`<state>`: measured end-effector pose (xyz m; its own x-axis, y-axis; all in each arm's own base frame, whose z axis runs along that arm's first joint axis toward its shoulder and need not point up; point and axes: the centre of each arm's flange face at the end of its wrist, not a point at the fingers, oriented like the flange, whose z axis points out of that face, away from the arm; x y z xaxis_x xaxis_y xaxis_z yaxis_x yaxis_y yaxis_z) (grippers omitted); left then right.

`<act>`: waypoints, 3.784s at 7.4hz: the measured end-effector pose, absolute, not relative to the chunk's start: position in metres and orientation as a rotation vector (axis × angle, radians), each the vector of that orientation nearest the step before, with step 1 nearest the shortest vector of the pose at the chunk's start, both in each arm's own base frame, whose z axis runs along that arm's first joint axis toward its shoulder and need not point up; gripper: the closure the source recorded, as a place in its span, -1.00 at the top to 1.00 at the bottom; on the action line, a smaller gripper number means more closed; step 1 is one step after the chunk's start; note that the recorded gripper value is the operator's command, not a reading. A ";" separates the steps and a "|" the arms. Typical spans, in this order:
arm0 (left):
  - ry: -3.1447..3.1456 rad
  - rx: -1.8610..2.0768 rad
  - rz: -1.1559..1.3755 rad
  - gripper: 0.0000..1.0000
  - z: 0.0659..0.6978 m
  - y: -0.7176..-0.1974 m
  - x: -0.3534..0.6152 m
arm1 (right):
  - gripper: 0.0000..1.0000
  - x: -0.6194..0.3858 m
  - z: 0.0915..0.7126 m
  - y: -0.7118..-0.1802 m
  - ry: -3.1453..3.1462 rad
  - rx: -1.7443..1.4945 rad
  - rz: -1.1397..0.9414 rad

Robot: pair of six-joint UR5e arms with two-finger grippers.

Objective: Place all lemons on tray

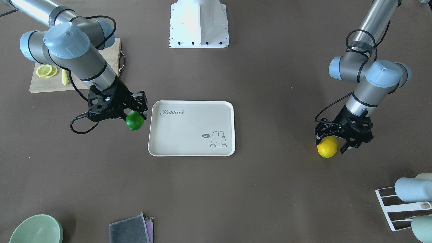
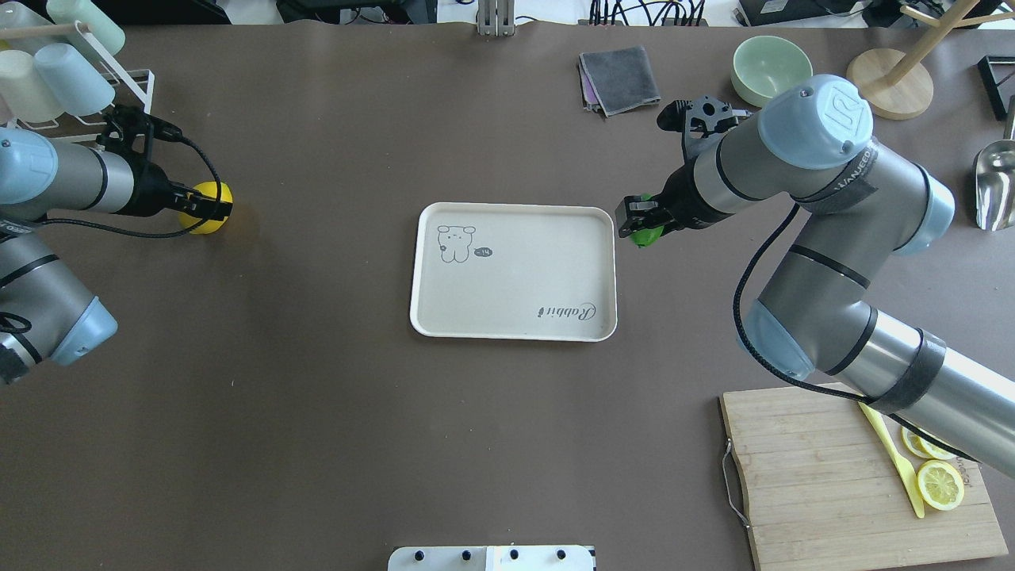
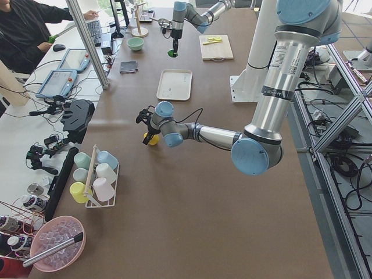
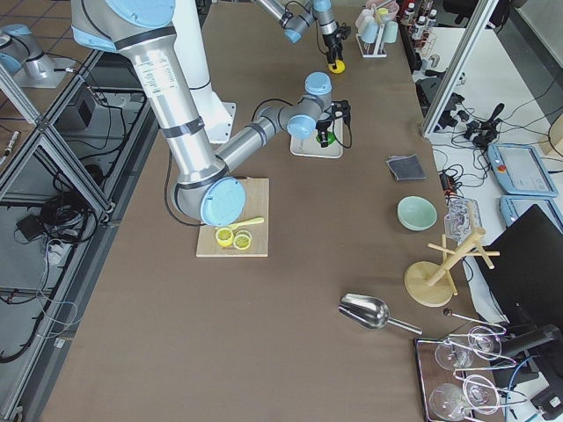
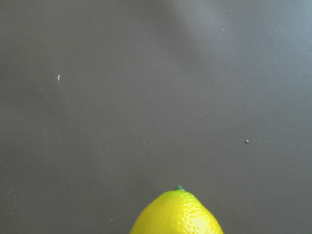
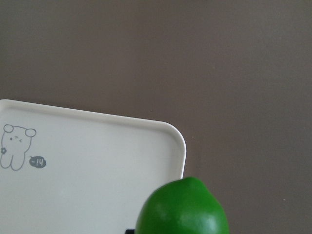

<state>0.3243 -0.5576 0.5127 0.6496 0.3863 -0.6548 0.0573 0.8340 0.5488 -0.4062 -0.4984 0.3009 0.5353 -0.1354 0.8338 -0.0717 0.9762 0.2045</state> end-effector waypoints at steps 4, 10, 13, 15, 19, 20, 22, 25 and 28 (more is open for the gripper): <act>0.923 0.501 0.196 -1.00 0.482 -0.576 0.296 | -1.00 -0.412 0.299 -0.498 -1.003 0.229 -0.037; 1.056 0.369 -0.036 -1.00 0.277 -0.552 0.421 | -1.00 -0.465 0.264 -0.490 -0.969 0.225 -0.002; 1.067 0.370 -0.124 -1.00 0.231 -0.502 0.533 | -1.00 -0.503 0.264 -0.504 -0.925 0.229 0.021; 1.047 0.373 -0.131 -1.00 0.227 -0.487 0.571 | -1.00 -0.519 0.265 -0.505 -0.910 0.223 0.023; 1.041 0.369 -0.119 0.96 0.229 -0.476 0.584 | 1.00 -0.541 0.270 -0.484 -0.905 0.194 0.015; 1.051 0.380 -0.121 0.96 0.222 -0.478 0.576 | 1.00 -0.543 0.272 -0.482 -0.903 0.190 0.025; 1.053 0.397 -0.126 0.96 0.200 -0.492 0.543 | 1.00 -0.538 0.270 -0.486 -0.905 0.189 0.044; 0.966 0.469 0.006 0.96 0.199 -0.563 0.431 | 1.00 -0.445 0.265 -0.536 -0.921 0.249 0.021; 0.867 0.571 0.048 0.96 0.279 -0.588 0.330 | 1.00 -0.328 0.337 -0.554 -0.837 0.334 -0.134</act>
